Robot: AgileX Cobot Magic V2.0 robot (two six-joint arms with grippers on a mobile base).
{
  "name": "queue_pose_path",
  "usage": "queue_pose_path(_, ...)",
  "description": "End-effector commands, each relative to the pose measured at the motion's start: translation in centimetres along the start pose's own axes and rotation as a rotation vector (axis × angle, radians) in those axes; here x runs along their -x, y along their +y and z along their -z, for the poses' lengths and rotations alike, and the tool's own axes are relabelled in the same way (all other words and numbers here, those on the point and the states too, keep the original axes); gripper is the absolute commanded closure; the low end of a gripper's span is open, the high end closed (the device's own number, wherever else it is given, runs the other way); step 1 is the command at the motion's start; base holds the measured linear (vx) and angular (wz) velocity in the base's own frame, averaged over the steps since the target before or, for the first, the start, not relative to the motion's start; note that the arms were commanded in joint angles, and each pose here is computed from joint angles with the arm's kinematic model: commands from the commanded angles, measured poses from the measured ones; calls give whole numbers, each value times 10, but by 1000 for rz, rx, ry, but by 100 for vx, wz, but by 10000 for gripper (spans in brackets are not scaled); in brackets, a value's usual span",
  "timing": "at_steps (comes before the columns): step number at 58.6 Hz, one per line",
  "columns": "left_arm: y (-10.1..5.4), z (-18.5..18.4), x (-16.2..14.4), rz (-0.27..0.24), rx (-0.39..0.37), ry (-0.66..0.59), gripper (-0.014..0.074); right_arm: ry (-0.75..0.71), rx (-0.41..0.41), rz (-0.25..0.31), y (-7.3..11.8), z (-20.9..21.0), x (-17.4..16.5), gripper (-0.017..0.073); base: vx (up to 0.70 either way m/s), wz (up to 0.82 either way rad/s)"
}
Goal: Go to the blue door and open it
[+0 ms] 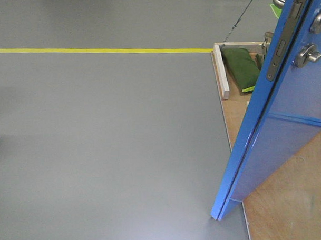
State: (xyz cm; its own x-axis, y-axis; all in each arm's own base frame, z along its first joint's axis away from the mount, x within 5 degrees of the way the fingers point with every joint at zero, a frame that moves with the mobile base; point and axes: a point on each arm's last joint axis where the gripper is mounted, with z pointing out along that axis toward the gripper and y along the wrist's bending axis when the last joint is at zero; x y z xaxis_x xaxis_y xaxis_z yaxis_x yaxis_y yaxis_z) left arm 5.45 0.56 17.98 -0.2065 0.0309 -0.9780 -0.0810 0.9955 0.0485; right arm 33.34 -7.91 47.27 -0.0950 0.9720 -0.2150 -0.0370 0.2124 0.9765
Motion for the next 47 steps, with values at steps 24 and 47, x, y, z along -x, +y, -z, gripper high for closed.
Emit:
queue_pose_path(24,0,4,17,10,-3,-125,521,14,68,8,22,10,-5,551,12,10)
queue_pose_path(47,0,4,17,10,-3,-125,521,14,68,8,22,10,-5,551,15,7)
